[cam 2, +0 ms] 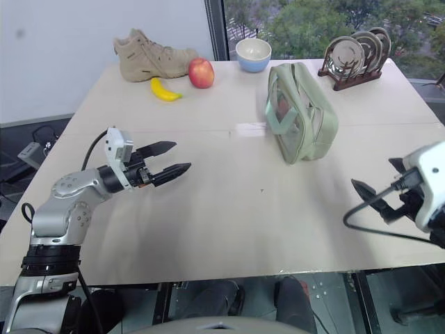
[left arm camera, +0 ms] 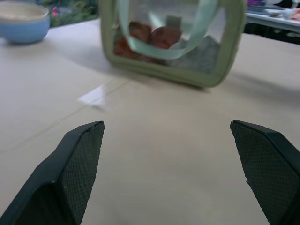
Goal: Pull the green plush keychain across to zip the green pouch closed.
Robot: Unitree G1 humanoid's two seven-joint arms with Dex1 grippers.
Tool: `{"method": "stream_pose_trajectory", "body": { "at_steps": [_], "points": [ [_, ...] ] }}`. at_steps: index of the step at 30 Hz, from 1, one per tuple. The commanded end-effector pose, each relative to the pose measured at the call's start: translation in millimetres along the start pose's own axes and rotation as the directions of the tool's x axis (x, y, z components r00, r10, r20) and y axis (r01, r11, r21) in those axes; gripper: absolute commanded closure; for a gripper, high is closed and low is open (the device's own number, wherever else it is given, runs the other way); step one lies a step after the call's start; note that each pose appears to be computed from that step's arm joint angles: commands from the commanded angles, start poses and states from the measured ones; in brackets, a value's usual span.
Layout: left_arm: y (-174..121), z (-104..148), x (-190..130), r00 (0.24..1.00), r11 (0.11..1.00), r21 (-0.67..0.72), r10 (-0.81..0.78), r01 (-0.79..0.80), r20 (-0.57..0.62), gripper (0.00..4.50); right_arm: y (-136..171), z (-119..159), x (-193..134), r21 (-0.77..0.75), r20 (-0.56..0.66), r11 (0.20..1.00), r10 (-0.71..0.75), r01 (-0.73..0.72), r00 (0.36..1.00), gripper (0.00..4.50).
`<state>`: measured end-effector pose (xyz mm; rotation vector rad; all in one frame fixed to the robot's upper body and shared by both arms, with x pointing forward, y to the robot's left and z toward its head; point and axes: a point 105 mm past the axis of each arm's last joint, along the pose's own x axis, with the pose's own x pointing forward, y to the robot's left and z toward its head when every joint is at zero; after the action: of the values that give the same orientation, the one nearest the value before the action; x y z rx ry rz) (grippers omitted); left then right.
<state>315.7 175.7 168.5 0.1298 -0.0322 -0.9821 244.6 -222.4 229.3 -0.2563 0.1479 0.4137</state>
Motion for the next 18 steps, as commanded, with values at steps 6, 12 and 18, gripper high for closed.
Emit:
{"method": "stream_pose_trajectory", "body": {
  "at_steps": [6, 12, 18],
  "points": [
    [-15, 22, 18, 0.994, 0.992, 0.098, -0.085, 0.078, 0.071, 0.01, 13, 68, 68, 0.068, 0.096, 0.995, 0.066, -0.073, 0.993, 0.00],
    [-18, 20, 23, 0.992, 0.992, 0.096, -0.093, 0.085, 0.081, 0.01, 13, 98, 128, 0.166, 0.040, 0.984, 0.051, -0.057, 0.998, 0.00],
    [-21, 18, 28, 0.992, 0.994, 0.087, -0.082, 0.073, 0.100, 0.01, 7, 82, 178, 0.124, -0.084, 0.992, 0.039, -0.029, 0.996, 0.00]
  ]
}}
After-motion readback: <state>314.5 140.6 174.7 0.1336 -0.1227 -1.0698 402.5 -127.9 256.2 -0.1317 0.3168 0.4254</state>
